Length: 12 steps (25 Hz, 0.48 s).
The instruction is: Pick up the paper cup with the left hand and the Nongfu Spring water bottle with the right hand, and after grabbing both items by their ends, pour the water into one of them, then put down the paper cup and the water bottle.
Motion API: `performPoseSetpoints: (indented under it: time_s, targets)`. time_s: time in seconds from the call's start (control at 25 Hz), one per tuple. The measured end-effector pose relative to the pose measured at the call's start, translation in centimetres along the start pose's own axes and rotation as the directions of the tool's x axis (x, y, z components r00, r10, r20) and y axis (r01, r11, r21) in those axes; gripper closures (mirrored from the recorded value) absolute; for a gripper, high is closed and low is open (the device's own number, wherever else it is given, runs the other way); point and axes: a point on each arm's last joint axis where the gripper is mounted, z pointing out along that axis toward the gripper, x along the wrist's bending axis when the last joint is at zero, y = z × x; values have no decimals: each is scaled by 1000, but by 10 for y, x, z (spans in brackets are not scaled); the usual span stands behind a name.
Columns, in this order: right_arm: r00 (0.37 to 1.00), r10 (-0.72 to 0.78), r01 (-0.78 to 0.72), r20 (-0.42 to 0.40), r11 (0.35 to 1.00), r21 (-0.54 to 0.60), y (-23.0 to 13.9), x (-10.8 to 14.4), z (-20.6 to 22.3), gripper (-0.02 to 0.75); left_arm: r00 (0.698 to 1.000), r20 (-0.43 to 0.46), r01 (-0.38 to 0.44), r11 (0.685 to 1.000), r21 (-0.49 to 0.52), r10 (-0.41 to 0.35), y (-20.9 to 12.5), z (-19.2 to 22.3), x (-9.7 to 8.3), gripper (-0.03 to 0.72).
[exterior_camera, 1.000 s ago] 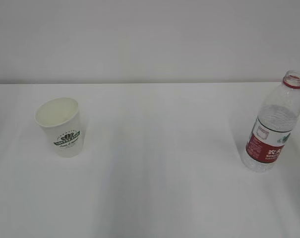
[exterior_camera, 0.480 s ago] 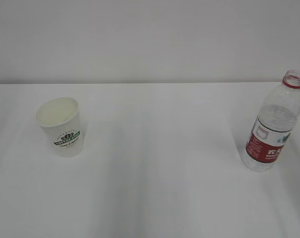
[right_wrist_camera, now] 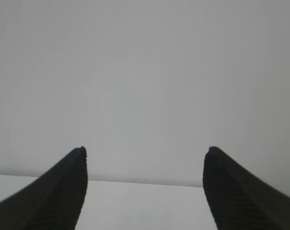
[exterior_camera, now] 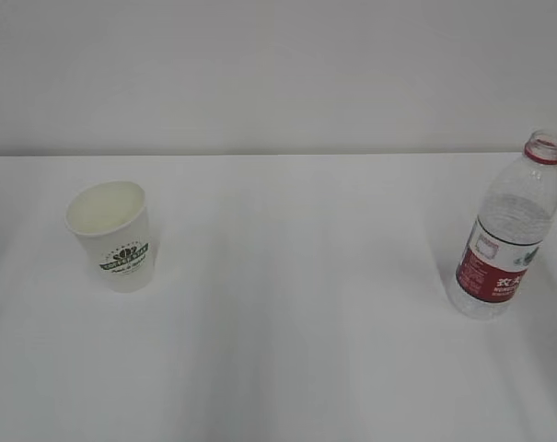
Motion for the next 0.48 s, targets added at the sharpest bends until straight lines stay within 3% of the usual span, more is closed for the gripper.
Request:
performPoseSetpoints:
  time_s: [0.2,0.48]
  targets:
    - [1000,-5,5,-10,1000,24,-13,2,11,170,998,64,-14,1000,-15,15,-22,7,-14,312]
    - [1000,11,-10,-29,1000,25,-42,6,11,170,998,68,10,1000,3,-10,-57,16,-17,318]
